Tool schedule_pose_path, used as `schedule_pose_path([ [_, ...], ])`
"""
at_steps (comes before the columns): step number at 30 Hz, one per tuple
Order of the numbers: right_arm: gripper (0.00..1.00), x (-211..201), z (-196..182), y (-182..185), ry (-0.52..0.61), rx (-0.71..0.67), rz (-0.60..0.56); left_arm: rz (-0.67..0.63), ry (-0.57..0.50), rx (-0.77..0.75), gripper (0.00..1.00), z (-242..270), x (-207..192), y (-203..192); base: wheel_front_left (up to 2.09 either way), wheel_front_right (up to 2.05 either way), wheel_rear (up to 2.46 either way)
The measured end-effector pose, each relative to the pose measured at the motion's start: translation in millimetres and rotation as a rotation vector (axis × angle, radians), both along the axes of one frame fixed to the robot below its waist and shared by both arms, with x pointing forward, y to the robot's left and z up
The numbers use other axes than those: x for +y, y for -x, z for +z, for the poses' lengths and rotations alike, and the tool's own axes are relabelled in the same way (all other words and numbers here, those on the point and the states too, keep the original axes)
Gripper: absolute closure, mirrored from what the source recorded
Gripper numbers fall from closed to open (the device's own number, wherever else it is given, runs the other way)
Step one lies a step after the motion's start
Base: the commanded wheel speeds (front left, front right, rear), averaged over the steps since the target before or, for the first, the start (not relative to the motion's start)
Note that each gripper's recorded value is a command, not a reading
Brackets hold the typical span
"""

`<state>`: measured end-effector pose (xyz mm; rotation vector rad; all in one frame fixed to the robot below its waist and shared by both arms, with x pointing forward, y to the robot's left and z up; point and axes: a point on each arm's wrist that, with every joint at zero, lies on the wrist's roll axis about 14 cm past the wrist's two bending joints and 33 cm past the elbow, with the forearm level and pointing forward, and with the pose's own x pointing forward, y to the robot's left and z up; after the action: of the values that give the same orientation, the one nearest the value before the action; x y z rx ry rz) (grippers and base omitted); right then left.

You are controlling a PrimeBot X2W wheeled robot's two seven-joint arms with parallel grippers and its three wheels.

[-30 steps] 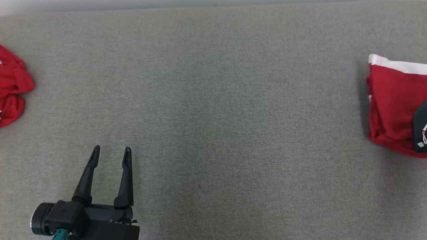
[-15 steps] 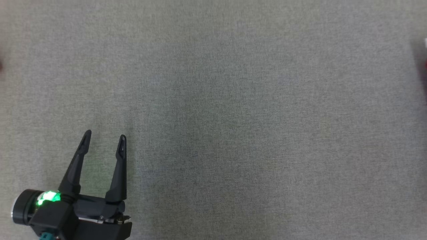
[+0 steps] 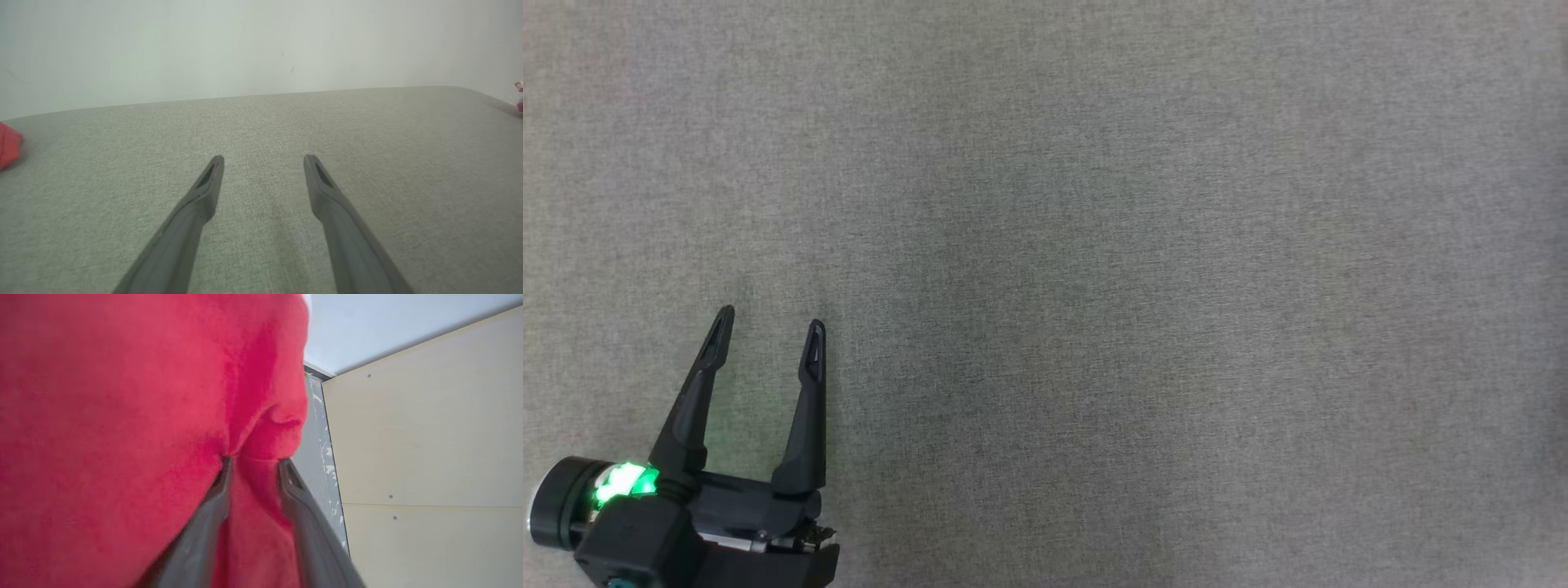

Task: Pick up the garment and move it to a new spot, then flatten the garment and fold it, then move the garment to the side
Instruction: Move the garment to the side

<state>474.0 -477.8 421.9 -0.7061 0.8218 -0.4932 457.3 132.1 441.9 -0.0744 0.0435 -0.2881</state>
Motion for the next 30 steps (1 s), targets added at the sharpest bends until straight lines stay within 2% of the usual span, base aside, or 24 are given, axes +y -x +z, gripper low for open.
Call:
schedule_pose_path([
  [6, 0.00, 13.3, 18.1, -4.0, 0.004, -0.096, 0.047, -0.005, 0.014, -0.019, 0.00, 8.6, -3.5, 2.7, 0.00, 0.00, 0.00],
  [13, 0.00, 58.5, 54.6, -5.4, -0.102, -0.331, 0.123, 0.005, 0.041, -0.038, 0.00, 23.1, -7.6, 17.4, 0.00, 0.00, 0.00],
  [16, 0.00, 91.5, 69.2, 0.6, -0.195, -0.449, 0.168, 0.018, 0.045, -0.041, 0.00, 28.1, -7.0, 27.2, 0.00, 0.00, 0.00],
  [19, 0.00, 134.2, 81.9, 11.0, -0.357, -0.586, 0.201, 0.033, 0.051, -0.034, 0.00, 30.6, -5.1, 39.9, 0.00, 0.00, 0.00],
  [22, 0.00, 163.4, 87.3, 27.4, -0.504, -0.665, 0.228, 0.053, 0.053, -0.047, 0.00, 38.1, -1.4, 50.3, 0.00, 0.00, 0.00],
  [30, 0.00, 212.6, 98.6, 63.1, -0.710, -0.818, 0.332, 0.132, 0.053, -0.048, 0.00, 44.6, 18.0, 80.8, 0.00, 0.00, 0.00],
])
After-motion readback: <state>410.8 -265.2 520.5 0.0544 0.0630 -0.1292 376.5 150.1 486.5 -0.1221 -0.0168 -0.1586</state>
